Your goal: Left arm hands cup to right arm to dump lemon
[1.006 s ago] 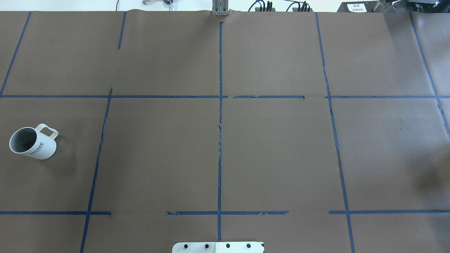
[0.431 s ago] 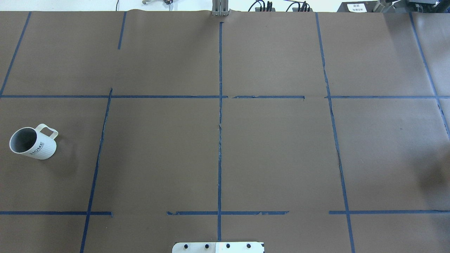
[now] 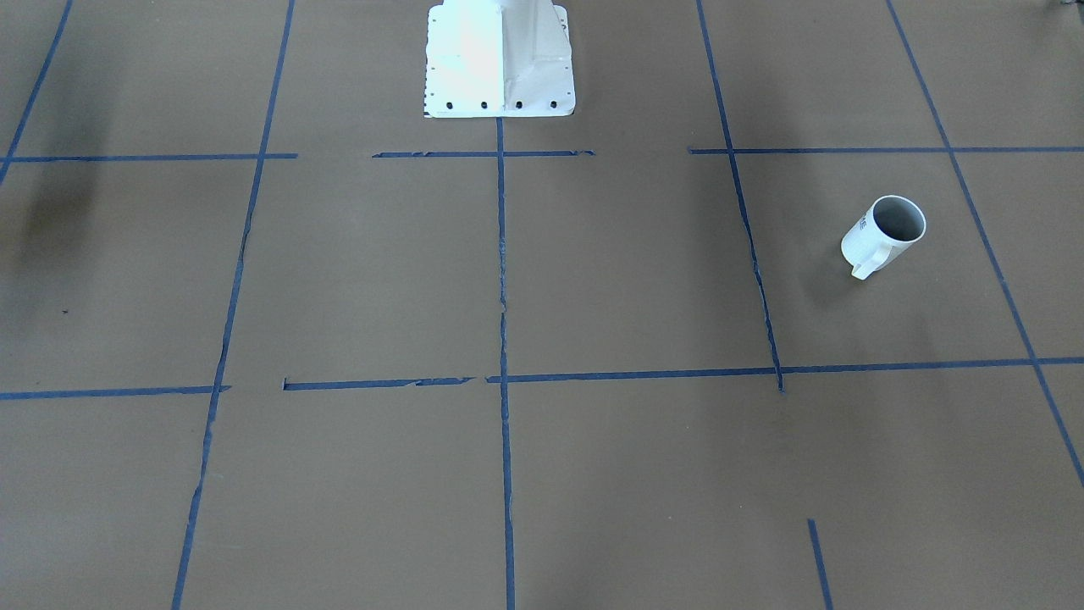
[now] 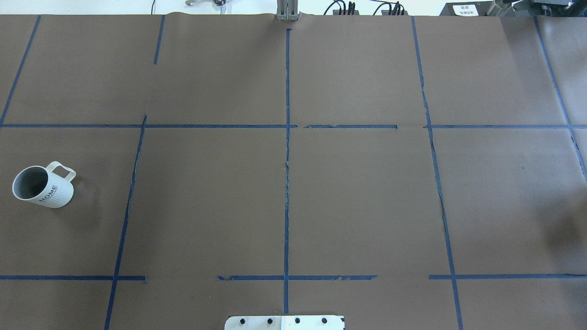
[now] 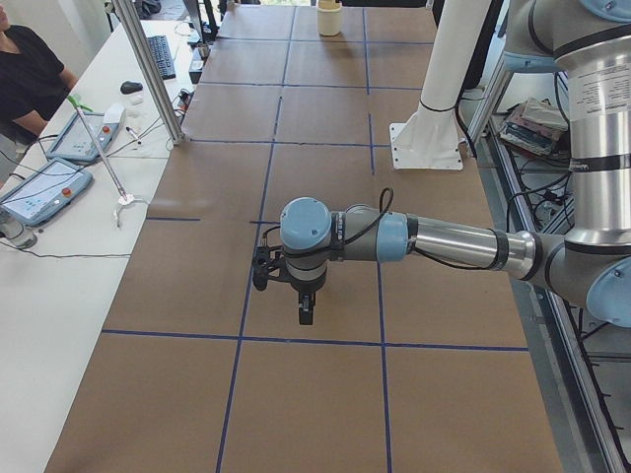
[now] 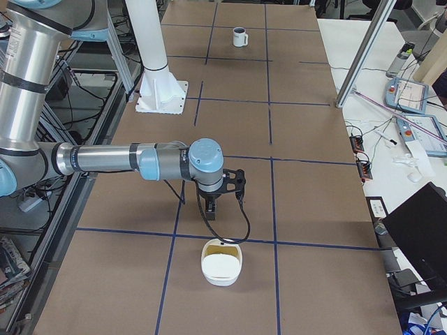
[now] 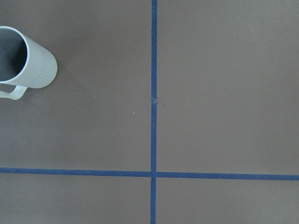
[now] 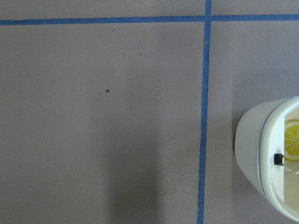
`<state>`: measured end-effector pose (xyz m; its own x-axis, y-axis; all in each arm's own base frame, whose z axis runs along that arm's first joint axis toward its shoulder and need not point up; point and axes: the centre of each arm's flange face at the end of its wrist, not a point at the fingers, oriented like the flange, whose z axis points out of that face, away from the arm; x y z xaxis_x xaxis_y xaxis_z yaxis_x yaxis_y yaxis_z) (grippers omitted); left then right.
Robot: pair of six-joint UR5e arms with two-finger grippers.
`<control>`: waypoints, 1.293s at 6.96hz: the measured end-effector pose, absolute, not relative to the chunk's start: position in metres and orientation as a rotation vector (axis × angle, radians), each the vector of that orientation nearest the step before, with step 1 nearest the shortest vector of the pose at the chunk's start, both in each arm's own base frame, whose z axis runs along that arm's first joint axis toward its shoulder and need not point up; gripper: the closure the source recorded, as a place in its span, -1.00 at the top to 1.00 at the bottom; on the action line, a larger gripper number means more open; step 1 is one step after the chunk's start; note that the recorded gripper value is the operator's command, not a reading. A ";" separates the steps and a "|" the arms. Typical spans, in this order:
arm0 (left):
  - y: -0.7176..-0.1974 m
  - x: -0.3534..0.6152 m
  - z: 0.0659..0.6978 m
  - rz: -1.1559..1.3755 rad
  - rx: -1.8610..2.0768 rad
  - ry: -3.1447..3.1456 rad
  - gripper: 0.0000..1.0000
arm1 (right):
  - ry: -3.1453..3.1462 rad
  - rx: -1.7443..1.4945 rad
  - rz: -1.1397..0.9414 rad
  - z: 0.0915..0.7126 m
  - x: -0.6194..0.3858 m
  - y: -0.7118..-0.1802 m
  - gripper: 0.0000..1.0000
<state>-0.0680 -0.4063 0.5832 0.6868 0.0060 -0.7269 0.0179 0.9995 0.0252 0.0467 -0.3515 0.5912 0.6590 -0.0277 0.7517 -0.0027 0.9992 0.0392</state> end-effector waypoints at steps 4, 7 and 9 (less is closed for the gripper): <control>-0.384 -0.066 0.584 0.043 0.064 0.798 1.00 | -0.846 0.036 0.004 0.595 0.052 -0.347 1.00; -0.386 -0.059 0.576 0.075 0.090 0.796 1.00 | -0.845 0.048 -0.002 0.593 0.052 -0.350 1.00; -0.388 -0.052 0.574 0.091 0.081 0.795 1.00 | -0.845 0.055 -0.005 0.591 0.052 -0.351 1.00</control>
<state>-0.0521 -0.3876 0.5744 0.6965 0.1124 -0.7087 -0.0512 0.9929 0.1073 0.0520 -0.3512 0.5905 0.6636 -0.0264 0.7476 -0.0171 0.9986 0.0504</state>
